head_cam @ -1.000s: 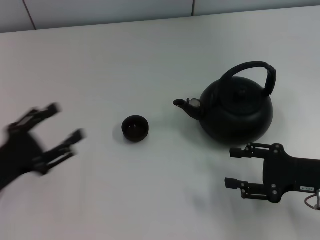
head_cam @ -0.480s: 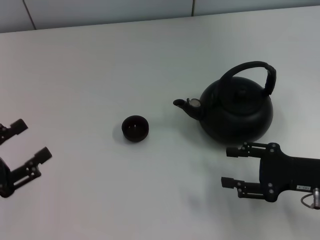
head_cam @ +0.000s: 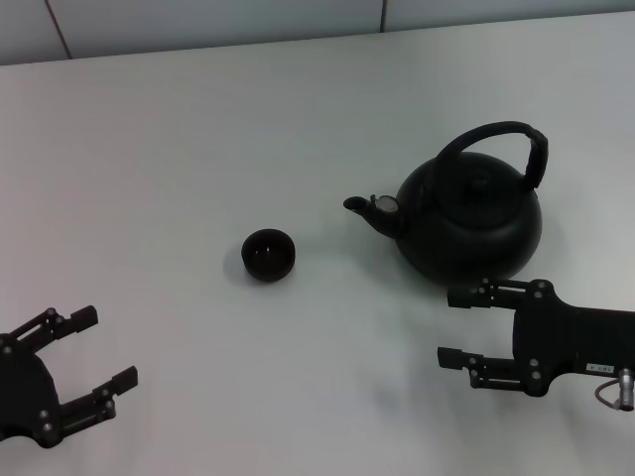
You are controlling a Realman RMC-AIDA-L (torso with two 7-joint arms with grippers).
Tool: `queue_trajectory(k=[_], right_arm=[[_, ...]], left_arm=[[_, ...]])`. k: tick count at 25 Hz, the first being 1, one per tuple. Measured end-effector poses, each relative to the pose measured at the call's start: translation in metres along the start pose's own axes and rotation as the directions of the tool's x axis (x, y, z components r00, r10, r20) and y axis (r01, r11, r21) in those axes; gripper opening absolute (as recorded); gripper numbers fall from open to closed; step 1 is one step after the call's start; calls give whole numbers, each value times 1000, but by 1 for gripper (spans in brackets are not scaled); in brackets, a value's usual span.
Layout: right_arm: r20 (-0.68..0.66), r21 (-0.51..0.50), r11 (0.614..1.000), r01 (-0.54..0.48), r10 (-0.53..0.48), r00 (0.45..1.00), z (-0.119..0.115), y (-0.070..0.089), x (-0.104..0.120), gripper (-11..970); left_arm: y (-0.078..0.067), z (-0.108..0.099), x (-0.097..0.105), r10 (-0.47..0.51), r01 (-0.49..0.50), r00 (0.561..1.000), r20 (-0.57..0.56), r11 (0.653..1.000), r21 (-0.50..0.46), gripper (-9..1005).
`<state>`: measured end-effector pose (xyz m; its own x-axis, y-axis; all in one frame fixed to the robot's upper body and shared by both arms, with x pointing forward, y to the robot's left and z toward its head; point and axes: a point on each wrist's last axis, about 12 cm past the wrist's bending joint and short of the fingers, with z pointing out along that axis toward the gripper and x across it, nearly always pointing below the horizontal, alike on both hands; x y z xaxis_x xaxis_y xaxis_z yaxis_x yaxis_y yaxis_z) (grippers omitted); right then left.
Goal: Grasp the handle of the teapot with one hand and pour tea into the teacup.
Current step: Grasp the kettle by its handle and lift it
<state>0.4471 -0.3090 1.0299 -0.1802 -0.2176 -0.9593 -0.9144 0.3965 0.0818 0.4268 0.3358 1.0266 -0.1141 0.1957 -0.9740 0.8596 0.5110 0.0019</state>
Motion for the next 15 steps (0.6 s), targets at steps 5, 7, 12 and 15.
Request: queue_trajectory(k=[5,7,12,15], right_arm=[[2,4,1000,-1,1,1000,-1,1,1,673],[7,8,1000,0,0,1000,-1,2,2,672],[180,169,985,-30,-1,984,-7,17,10,670],[314,362,929,-83,-37,949,-8,33,21,668]], left_arm=[[0,1,0,0,0,1000,-3,1000,6,813],[0,1,0,0,0,1000,-2,1000,6,813],[1,1,-1,-3,3,1000,4,1000,2,813],[1,3,-2,-3,3,1000,11,1000,1,813]])
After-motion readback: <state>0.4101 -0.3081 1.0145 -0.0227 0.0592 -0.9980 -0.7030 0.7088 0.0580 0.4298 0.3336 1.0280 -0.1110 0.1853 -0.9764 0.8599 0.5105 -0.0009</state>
